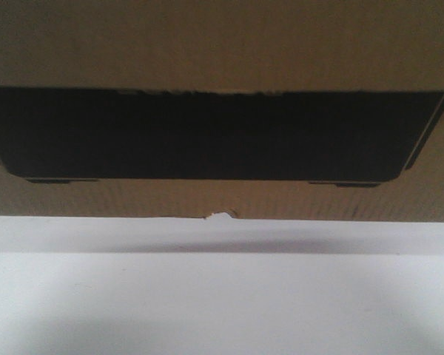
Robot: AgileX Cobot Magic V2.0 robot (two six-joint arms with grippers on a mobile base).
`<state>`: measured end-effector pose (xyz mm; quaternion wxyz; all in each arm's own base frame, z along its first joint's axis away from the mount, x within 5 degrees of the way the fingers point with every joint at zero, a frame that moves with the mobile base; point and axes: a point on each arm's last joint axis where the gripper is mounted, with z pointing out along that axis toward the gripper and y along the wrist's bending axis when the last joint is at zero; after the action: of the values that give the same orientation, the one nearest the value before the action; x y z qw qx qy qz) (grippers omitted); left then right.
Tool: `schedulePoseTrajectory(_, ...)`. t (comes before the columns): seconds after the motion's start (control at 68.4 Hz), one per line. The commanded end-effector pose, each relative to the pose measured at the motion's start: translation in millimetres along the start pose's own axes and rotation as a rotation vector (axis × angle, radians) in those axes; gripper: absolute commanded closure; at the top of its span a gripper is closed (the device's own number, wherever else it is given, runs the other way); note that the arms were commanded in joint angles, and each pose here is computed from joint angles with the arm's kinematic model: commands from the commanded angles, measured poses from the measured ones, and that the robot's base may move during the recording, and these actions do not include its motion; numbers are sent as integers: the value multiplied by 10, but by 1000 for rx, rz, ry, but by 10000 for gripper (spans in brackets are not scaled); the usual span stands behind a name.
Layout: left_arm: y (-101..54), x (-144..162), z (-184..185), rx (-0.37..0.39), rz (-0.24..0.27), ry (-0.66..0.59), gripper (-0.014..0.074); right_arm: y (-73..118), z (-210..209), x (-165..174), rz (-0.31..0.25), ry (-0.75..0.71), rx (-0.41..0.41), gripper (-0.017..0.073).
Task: Grab box from left shelf to table start
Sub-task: 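Lower the box onto the white table with both grippers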
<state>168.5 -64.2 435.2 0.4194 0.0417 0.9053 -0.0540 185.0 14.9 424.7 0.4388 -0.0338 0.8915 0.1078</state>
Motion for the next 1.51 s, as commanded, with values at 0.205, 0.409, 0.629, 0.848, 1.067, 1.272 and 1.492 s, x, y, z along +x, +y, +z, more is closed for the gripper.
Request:
schedulePoseTrajectory(0.205, 122, -401, 510, 10, -148, -124, 685, -48, 481, -235, 76, -21, -75, 501)
schedulePoseTrajectory(0.409, 154, -384, 1031, -22, -126, 10, 685, -149, 857, -215, 89, 68, -68, 501)
schedulePoseTrajectory(0.629, 141, -332, 1372, -41, -94, 99, 685, -198, 1046, -182, 104, 122, -67, 489)
schedulePoseTrajectory(0.848, 146, -347, 1431, -27, -65, 87, 529, -200, 1047, -185, 103, 118, -64, 195)
schedulePoseTrajectory(1.067, 160, -348, 1423, -15, -96, 94, 81, -247, 1035, -177, 52, 128, -15, -3)
schedulePoseTrajectory(1.272, 157, -426, 1319, -14, -87, 85, 34, -256, 949, -194, 14, 105, 18, -3)
schedulePoseTrajectory(1.492, 160, -610, 814, 5, -38, -39, 36, -147, 527, -344, -23, -27, 21, 2)
